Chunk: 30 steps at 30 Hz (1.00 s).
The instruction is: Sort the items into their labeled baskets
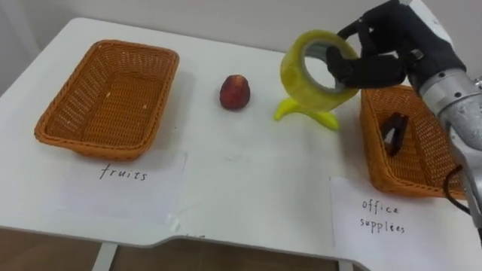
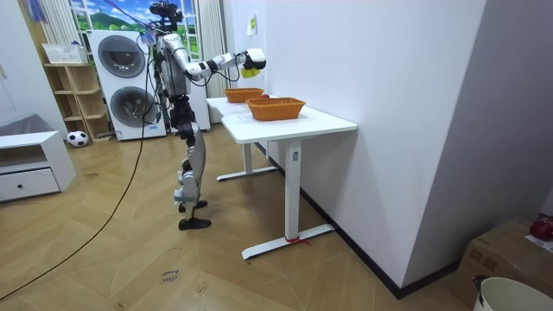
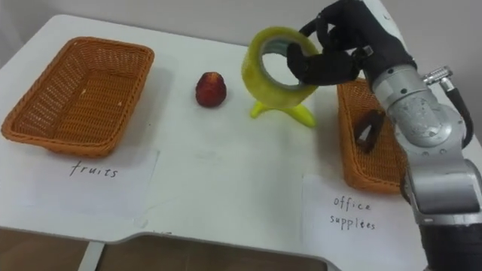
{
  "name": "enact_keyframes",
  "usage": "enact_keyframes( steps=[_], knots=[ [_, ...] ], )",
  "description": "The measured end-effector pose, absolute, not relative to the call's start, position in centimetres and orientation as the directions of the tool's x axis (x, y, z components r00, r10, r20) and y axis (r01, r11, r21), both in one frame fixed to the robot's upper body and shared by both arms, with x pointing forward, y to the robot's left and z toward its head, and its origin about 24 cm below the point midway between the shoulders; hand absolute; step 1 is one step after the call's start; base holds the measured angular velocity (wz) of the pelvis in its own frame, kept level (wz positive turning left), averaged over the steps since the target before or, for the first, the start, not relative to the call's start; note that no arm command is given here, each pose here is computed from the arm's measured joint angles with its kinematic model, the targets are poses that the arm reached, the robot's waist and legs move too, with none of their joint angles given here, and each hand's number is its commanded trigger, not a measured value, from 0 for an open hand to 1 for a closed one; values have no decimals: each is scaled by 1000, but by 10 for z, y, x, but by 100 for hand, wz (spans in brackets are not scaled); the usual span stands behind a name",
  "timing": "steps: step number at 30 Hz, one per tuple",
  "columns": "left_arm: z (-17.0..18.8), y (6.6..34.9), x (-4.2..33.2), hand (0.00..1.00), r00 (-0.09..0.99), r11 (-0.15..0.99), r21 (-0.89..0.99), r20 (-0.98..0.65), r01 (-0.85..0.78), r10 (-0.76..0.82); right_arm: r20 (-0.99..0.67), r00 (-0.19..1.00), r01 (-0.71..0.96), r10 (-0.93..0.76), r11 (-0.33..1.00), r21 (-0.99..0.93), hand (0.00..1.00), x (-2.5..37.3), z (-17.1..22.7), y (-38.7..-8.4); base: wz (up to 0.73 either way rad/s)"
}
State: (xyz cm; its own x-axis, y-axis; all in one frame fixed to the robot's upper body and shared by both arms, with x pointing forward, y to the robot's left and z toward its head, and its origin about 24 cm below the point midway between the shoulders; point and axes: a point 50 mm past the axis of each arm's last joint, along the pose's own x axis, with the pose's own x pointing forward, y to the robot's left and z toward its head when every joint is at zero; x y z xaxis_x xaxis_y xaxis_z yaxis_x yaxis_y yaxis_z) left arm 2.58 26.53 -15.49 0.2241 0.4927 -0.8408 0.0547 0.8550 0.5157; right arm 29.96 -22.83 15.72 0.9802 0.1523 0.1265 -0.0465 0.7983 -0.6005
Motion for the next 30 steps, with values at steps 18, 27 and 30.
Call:
enact_keyframes(
  steps=[18,27,30],
  knots=[
    [-150,269,35,0,266,853,515,-813,-90,519,101,985,172,-140,838,-518,100,289,133,-284,-4],
    [-150,270,21,0,234,851,518,-820,-85,522,50,982,184,-185,840,-510,100,289,120,-293,-6],
    [-150,271,20,0,230,849,520,-819,-91,526,25,979,187,-201,848,-496,100,288,116,-300,0]
  ],
)
